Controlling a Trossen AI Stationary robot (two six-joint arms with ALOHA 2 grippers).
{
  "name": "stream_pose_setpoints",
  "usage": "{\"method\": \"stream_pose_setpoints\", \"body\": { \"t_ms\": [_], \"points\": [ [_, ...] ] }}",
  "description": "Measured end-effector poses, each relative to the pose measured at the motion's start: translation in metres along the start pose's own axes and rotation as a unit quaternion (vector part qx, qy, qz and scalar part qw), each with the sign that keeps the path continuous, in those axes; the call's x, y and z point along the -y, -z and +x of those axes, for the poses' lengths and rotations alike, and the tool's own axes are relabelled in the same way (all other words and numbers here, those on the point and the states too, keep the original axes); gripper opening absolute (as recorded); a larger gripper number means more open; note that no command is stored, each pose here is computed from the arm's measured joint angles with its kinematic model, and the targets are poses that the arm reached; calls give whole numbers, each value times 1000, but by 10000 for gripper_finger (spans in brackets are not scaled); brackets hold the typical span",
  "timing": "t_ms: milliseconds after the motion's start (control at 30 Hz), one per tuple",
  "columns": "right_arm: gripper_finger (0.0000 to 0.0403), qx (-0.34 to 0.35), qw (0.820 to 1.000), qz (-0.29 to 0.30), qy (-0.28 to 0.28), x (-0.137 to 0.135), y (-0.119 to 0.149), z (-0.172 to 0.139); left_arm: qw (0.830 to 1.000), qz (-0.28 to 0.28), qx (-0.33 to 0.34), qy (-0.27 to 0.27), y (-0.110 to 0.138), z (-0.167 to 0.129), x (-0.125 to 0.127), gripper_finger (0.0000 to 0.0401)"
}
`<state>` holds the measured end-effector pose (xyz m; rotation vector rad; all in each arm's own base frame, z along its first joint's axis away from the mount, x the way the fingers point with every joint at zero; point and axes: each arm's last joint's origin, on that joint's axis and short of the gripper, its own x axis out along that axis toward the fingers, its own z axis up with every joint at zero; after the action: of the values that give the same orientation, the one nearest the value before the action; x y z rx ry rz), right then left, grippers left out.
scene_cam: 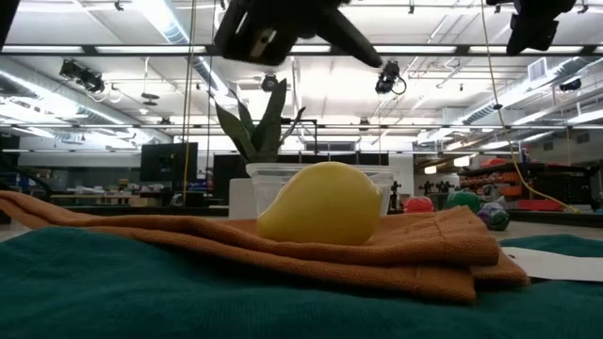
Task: Pick and placing Produce into tupperware
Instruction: Put the lemon into the transparent bin
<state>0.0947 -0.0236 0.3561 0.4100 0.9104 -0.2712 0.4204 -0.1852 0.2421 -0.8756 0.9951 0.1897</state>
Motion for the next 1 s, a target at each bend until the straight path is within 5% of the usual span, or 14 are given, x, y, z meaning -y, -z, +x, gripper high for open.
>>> {"method": "stream_pose_setpoints", "body": {
  "t_ms": [433, 1000],
  "points": [
    [0, 4, 997, 71, -1, 0, -1, 0, 991, 104, -58, -57, -1, 5, -18, 187],
    [0, -1, 994, 112, 1, 0, -3, 3, 974, 212, -45, -73, 0, 12, -21, 187]
  ]
}}
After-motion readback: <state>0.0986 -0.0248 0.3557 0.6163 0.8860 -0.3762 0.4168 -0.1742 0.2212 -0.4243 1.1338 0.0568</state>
